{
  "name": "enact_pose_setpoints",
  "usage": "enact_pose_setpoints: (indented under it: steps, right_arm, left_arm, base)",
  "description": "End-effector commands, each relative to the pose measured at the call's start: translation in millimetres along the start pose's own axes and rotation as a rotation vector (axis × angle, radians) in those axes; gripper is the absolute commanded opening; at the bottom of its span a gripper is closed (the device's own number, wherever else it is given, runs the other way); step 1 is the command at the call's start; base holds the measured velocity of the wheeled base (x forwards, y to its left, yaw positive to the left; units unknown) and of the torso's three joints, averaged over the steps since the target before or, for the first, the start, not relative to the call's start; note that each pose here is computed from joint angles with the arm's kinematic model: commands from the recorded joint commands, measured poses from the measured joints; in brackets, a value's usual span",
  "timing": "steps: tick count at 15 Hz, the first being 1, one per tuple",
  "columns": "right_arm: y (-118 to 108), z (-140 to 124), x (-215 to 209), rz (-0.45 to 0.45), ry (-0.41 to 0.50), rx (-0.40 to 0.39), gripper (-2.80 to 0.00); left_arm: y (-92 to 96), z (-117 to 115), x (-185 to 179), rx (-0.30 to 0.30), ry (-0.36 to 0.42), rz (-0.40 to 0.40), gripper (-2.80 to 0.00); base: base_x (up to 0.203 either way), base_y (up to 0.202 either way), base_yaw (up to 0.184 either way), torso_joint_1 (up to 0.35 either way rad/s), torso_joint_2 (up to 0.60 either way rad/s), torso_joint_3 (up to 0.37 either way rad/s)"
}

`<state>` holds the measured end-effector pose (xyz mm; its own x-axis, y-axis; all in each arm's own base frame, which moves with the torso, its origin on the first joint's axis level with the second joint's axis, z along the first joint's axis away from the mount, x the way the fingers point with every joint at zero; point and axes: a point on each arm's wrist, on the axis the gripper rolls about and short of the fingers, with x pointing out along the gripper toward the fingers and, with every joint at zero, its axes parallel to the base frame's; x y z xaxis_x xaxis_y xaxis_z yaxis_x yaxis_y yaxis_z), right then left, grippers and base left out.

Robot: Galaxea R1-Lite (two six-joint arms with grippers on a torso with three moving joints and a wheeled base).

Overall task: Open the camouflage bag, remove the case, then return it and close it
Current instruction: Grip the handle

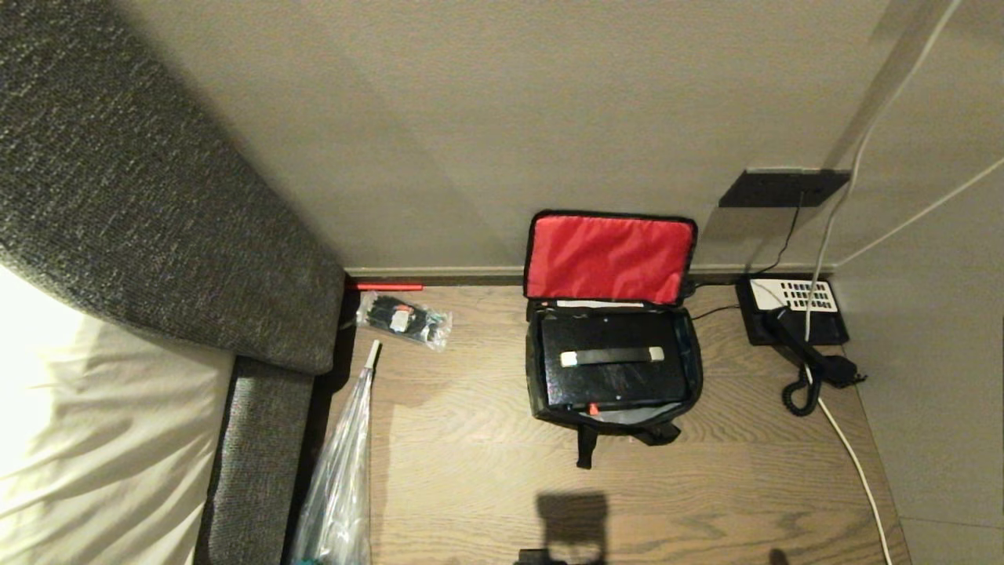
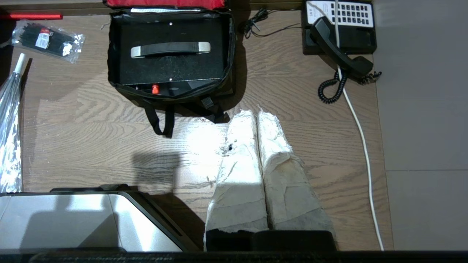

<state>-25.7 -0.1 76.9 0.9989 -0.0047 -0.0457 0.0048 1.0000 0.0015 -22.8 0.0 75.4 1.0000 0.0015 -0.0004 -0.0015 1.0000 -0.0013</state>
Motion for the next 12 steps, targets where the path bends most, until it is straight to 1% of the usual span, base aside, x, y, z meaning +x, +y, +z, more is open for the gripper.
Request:
enact_pose_setpoints:
  steps: [1, 12]
  right_arm:
    - [0.0, 0.0, 0.1, -0.001, 0.002, 0.000, -2.80]
    - [0.0, 0.0, 0.1, 0.001, 0.002, 0.000, -2.80]
  left_arm:
    - [0.0, -0.1, 0.0, 0.000, 0.001, 0.000, -2.80]
    - [0.0, -0.1, 0.0, 0.000, 0.001, 0.000, -2.80]
  base:
    - [0.000, 0.000, 0.000, 0.000, 0.00, 0.000]
    - [0.000, 0.000, 0.000, 0.000, 0.00, 0.000]
